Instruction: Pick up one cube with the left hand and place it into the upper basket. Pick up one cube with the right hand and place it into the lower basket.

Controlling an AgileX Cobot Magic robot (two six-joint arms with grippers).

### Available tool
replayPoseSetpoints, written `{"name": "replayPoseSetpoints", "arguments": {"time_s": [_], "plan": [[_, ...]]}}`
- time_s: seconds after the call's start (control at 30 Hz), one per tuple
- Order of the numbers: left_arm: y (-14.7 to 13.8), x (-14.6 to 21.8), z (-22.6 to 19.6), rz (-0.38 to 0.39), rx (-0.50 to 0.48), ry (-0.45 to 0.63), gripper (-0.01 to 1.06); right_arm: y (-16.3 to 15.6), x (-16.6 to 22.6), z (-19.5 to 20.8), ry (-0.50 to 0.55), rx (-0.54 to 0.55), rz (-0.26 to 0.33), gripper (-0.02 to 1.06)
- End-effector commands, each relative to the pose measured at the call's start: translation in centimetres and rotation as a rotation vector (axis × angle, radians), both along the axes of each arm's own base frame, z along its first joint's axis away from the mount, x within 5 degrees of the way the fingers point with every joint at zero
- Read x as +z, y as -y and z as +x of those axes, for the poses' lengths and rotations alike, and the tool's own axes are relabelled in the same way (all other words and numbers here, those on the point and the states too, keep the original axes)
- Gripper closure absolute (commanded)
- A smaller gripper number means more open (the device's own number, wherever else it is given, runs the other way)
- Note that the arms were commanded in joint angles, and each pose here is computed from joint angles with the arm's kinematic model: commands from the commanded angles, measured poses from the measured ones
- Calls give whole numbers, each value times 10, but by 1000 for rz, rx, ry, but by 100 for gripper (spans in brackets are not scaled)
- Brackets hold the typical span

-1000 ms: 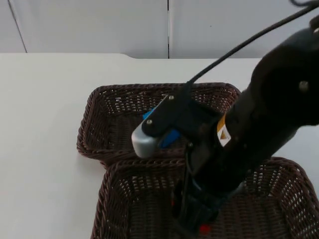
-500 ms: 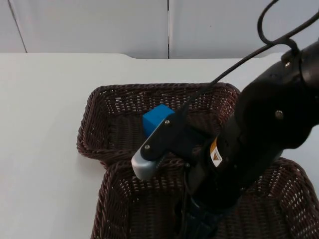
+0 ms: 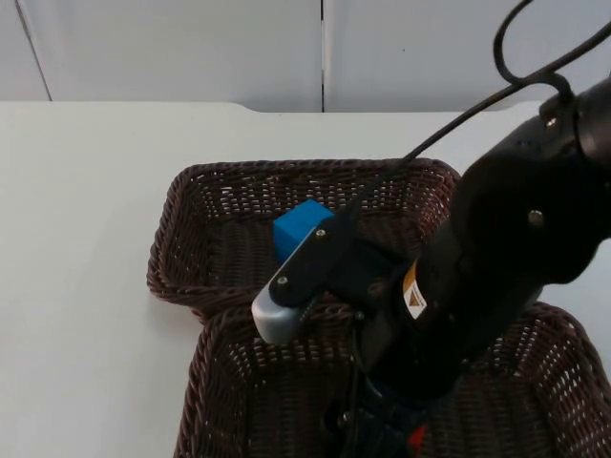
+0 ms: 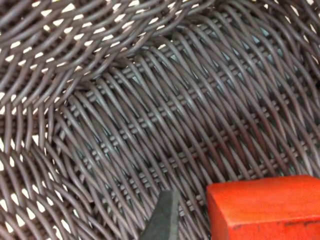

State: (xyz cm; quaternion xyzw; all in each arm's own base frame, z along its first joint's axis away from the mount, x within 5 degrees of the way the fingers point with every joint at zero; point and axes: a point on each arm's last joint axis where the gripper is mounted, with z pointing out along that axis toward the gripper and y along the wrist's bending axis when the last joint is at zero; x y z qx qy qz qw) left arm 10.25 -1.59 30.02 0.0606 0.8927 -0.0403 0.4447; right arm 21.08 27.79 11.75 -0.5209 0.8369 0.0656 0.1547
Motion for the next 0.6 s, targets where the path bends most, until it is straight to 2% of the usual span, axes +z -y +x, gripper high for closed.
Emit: {"name": "replayPoseSetpoints", "arguments": {"time_s": [0.0,0.1,0.13,0.23,0.27,0.4,0.43,0.57], "plan": [[0,1,0,-8,7,15,20,0,14,0,26,7,29,29],[0,1,0,-8,7,15,20,1,39,-1,69,7,85,29],[0,1,0,-8,7,15,20,1,39,-1,69,7,85,29],[0,1,0,-8,7,15,20,6,78,-5,132,7,167,29],[0,1,0,-8,7,15,20,6,78,-5,132,7,167,29],[0,1,0,-8,7,15,20,18,121,-14,194,0,254,29],[0,1,0,-8,7,15,20,18,121,-14,194,0,254,29],[0,1,0,-8,7,15,20,29,155,-23,249,-16,344,29]]}}
